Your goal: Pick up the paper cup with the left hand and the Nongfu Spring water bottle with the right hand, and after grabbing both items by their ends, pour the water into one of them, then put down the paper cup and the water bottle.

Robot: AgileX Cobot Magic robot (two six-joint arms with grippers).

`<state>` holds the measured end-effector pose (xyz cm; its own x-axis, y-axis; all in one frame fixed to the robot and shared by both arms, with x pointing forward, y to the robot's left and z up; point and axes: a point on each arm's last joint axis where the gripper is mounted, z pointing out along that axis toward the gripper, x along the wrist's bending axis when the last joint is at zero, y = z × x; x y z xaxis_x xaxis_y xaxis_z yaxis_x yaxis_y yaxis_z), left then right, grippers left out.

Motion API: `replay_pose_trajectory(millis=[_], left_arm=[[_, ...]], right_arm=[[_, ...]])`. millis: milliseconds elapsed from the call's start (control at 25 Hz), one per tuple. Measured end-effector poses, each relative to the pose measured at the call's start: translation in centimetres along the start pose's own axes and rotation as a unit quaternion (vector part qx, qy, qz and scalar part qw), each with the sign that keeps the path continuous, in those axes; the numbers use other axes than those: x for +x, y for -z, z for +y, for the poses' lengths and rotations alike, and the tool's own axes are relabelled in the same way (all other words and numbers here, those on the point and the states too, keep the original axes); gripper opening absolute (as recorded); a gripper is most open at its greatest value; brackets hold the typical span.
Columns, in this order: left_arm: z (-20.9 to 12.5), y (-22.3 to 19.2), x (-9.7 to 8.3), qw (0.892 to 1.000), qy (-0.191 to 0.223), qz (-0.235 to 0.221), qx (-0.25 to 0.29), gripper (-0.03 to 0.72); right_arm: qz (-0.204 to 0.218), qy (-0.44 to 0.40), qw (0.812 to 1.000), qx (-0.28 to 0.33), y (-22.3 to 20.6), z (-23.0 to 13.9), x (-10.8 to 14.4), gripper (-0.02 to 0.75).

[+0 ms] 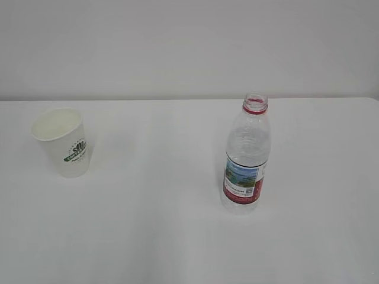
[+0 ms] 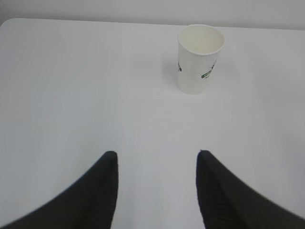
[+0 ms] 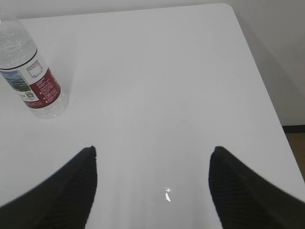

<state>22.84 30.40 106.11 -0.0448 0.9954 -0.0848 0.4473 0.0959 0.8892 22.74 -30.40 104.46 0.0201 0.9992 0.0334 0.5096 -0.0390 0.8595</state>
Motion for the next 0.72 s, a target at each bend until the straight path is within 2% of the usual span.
replay_pose_trajectory(millis=[720], left_arm=[[0.00, 0.00, 0.00, 1.000, 0.000, 0.000, 0.000, 0.389]], right_arm=[[0.000, 0.000, 1.000, 0.000, 0.00, 0.00, 0.00, 0.550]])
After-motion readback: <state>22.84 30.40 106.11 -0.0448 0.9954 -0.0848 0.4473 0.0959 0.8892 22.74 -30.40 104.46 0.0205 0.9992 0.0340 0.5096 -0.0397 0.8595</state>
